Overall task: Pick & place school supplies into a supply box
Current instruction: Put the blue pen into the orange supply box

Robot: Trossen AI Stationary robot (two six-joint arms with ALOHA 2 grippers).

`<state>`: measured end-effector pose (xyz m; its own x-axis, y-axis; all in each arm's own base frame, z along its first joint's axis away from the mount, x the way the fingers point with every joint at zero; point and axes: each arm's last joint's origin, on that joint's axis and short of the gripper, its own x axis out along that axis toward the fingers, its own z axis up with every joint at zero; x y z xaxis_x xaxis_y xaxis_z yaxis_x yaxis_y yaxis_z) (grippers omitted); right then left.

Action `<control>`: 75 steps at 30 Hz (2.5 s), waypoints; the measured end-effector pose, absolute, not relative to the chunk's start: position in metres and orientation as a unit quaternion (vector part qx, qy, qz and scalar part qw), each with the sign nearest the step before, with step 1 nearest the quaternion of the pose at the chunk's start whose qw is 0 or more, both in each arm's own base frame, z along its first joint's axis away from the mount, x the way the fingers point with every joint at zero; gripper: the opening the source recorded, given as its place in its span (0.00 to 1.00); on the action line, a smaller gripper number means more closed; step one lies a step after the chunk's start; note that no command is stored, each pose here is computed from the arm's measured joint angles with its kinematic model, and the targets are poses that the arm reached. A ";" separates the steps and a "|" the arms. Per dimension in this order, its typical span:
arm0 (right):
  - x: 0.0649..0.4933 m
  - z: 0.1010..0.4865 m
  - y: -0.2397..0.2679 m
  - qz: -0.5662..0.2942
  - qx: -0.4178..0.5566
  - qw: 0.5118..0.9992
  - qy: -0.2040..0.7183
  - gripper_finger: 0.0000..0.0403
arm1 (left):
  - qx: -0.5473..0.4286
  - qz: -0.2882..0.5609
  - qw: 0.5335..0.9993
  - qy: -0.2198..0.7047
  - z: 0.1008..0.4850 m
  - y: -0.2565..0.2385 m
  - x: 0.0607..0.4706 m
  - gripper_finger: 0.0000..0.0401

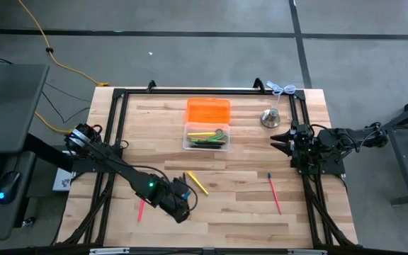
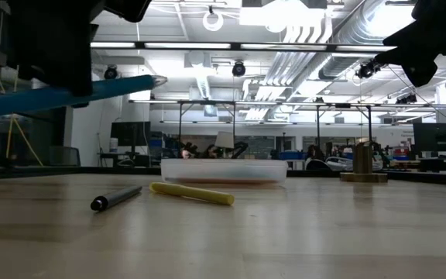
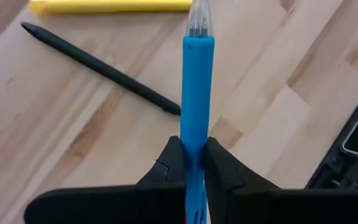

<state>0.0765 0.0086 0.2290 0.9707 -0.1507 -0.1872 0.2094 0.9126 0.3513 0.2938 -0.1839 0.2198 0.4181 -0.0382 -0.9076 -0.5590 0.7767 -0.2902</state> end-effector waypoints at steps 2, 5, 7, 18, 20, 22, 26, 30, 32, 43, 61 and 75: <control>0.076 0.229 0.009 -0.092 0.188 0.975 0.079 0.32 | -0.287 0.170 0.794 0.508 0.220 -0.183 0.294 0.12; 0.076 0.229 0.009 -0.092 0.188 0.975 0.078 0.32 | -0.277 0.180 0.803 0.496 0.220 -0.182 0.295 0.12; 0.076 0.229 0.009 -0.092 0.188 0.975 0.078 0.32 | -0.276 0.189 0.806 0.488 0.220 -0.178 0.297 0.12; 0.076 0.229 0.009 -0.092 0.188 0.975 0.078 0.32 | -0.238 0.199 0.818 0.485 0.220 -0.143 0.316 0.13; 0.076 0.229 0.009 -0.092 0.188 0.975 0.078 0.32 | -0.232 0.197 0.821 0.482 0.221 -0.136 0.320 0.13; 0.077 0.229 0.009 -0.092 0.188 0.975 0.079 0.32 | -0.228 0.195 0.826 0.477 0.221 -0.130 0.324 0.13; 0.076 0.229 0.009 -0.092 0.188 0.975 0.078 0.32 | -0.217 0.197 0.829 0.476 0.222 -0.117 0.329 0.13; 0.076 0.229 0.009 -0.092 0.188 0.975 0.078 0.32 | -0.211 0.197 0.831 0.475 0.222 -0.109 0.333 0.13; 0.076 0.229 0.009 -0.092 0.188 0.975 0.078 0.32 | -0.208 0.196 0.832 0.475 0.222 -0.105 0.334 0.13; 0.077 0.229 0.009 -0.092 0.188 0.975 0.079 0.32 | -0.208 0.175 0.853 0.445 0.226 -0.090 0.347 0.13; 0.077 0.229 0.010 -0.075 0.223 0.968 0.082 0.32 | -0.197 0.138 0.877 0.417 0.232 -0.053 0.364 0.13; 0.079 0.230 0.011 -0.072 0.279 0.955 0.074 0.32 | -0.185 0.118 0.891 0.397 0.236 -0.034 0.372 0.13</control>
<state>0.0786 0.0107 0.2303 0.9786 -0.0967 -0.1817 0.1793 0.8337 0.5223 0.3716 -0.0337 0.2357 0.6568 0.0637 -0.7514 -0.3570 0.9040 -0.2354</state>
